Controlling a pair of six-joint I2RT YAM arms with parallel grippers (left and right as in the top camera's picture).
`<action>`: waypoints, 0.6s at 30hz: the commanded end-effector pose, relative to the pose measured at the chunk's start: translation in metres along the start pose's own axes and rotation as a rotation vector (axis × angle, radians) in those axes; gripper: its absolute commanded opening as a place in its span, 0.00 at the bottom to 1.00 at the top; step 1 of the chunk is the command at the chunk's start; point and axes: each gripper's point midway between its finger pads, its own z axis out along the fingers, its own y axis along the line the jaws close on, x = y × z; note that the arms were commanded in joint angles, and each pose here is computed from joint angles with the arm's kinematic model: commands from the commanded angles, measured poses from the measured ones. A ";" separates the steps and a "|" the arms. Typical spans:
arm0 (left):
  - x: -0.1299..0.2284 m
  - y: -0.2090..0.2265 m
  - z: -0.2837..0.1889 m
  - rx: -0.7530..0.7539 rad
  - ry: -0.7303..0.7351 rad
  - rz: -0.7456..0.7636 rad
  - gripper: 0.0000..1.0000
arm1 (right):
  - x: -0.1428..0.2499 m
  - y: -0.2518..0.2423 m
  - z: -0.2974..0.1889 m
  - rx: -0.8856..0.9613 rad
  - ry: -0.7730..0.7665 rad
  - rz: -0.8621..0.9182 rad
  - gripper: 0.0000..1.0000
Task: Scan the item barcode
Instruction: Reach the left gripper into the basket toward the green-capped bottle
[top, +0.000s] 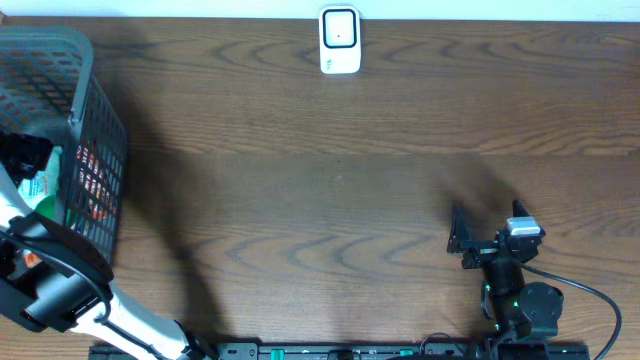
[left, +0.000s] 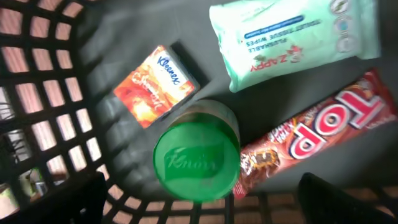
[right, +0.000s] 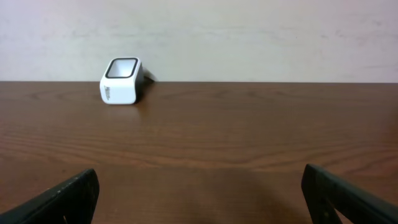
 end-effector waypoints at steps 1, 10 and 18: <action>0.005 0.005 0.022 -0.044 0.021 -0.005 0.98 | 0.001 -0.002 0.000 0.008 0.003 0.010 0.99; 0.018 0.013 0.061 -0.074 0.059 -0.012 0.98 | 0.001 -0.002 0.000 0.008 0.003 0.011 0.99; 0.030 0.016 0.088 -0.031 0.123 -0.049 0.98 | 0.001 -0.002 0.000 0.008 0.003 0.011 0.99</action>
